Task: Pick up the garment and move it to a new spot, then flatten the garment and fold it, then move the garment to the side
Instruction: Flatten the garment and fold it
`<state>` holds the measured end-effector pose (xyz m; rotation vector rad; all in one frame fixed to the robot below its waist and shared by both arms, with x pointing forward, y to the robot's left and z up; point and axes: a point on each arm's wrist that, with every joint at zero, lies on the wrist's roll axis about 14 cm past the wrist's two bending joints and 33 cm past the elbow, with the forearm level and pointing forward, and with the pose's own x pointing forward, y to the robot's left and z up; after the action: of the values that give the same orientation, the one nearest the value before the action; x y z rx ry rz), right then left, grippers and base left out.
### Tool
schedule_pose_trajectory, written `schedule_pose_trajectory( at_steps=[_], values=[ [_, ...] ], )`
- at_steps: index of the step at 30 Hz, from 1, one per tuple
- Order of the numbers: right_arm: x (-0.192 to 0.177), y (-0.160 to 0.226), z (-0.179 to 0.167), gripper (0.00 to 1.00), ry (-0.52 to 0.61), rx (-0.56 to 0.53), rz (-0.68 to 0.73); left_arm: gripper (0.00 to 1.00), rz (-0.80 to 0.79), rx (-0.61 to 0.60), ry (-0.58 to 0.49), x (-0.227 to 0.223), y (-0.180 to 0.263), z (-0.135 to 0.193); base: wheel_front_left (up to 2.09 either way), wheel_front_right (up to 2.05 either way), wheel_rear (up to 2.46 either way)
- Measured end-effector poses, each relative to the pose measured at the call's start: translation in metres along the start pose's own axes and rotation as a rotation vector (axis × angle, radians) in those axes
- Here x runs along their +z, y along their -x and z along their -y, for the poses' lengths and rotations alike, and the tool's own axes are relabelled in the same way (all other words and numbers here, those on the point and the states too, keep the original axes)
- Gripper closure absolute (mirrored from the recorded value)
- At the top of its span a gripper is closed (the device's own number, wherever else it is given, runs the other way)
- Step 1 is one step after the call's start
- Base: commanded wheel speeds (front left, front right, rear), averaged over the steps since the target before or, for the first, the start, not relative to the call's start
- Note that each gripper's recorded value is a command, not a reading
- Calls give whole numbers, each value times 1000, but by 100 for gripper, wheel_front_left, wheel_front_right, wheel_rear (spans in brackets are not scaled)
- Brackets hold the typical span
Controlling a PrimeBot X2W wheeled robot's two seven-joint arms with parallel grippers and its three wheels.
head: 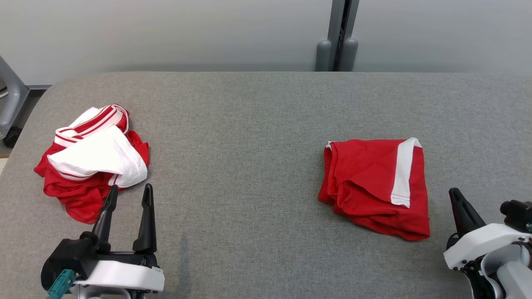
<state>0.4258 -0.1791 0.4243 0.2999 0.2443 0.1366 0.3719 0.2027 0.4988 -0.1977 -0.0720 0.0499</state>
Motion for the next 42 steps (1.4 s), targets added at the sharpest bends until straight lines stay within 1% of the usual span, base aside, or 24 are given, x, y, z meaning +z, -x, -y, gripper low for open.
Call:
schedule_pose_trajectory(
  at_steps=[4,16,27,31,34,39,42],
  values=[
    [-11,-9,-9,100,15,18,-42,0,-15,5,-30,-4,3,-4,0,0,0],
    [-33,-30,-36,100,42,73,-127,0,-50,50,-22,-14,8,-20,0,0,0],
    [-21,-66,-68,100,44,134,-124,0,-68,67,-18,-19,10,-25,0,0,0],
    [-15,-79,-78,100,32,147,-122,0,-69,78,-12,-19,11,-27,0,0,0],
    [-8,-88,-92,100,16,174,-105,0,-70,92,-12,-19,13,-31,0,0,0],
    [-6,-90,-105,100,20,208,-98,0,-68,98,-6,-18,15,-31,0,0,0],
    [8,-90,-105,100,20,218,-58,0,-61,97,-1,-16,14,-30,0,0,0]
  ],
)
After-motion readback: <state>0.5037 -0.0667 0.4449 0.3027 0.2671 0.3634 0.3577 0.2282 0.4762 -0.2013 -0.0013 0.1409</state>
